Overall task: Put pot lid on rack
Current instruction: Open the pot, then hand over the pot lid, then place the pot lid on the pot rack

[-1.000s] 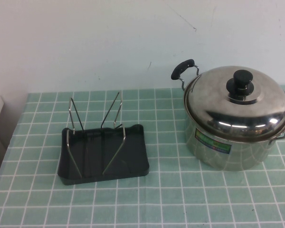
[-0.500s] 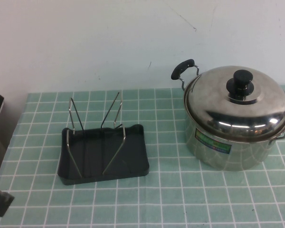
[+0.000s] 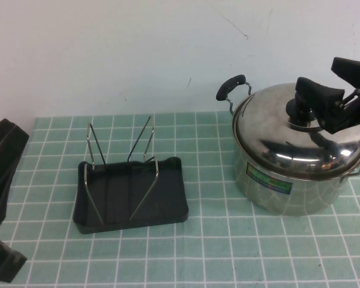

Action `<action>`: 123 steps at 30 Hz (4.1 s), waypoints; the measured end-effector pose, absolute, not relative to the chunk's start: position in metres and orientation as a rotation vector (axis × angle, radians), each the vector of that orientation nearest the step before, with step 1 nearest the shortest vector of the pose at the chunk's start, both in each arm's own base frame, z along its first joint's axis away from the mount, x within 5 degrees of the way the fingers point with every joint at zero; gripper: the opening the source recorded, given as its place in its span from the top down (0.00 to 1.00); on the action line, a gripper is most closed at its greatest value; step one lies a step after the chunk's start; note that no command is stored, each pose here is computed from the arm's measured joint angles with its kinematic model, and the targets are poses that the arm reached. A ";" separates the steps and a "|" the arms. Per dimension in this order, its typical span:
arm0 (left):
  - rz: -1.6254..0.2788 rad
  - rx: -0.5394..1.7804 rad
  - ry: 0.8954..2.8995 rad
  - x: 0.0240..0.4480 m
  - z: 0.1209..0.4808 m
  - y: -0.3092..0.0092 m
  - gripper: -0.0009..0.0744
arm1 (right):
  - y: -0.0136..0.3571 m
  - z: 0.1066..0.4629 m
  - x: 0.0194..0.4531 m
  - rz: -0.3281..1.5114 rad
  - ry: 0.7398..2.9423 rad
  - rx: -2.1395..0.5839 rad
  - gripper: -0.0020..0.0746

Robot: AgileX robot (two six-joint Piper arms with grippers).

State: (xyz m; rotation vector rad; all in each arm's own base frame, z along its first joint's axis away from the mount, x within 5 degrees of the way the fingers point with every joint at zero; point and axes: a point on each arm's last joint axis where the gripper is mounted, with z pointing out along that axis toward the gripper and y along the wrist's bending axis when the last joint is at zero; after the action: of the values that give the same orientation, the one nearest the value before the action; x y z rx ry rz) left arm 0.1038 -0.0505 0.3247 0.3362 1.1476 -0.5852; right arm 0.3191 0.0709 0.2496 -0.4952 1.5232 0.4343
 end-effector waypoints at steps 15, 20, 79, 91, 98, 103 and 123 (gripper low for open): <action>-0.636 0.344 1.192 0.103 0.321 -0.053 0.99 | 0.075 0.199 0.364 0.446 1.678 -0.514 0.21; -0.660 0.328 1.199 0.103 0.321 -0.053 0.99 | 0.077 0.199 0.364 0.466 1.658 -0.522 0.54; -1.719 -0.300 1.492 0.095 0.316 -0.067 0.76 | 0.263 0.345 0.184 1.112 0.871 -0.950 0.37; -1.408 -0.227 1.604 0.143 0.346 -0.065 0.75 | 0.239 0.388 0.168 0.938 0.670 -0.882 0.28; -1.237 -0.102 1.778 0.202 0.359 -0.070 0.76 | 0.198 0.423 0.140 0.581 0.735 -1.004 0.83; -1.095 -0.105 1.869 0.235 0.351 -0.067 0.76 | 0.156 0.435 0.127 0.366 0.946 -0.975 0.96; -0.683 0.032 2.061 0.267 0.291 -0.127 0.76 | 0.117 0.415 0.115 0.265 1.170 -0.857 0.97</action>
State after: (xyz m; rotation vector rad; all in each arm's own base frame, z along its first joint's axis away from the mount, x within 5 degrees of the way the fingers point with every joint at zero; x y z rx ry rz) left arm 0.2667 -0.1273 0.2908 0.0320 2.0614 -0.6834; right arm 0.1155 0.1172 0.4149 -0.8568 1.1697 0.2652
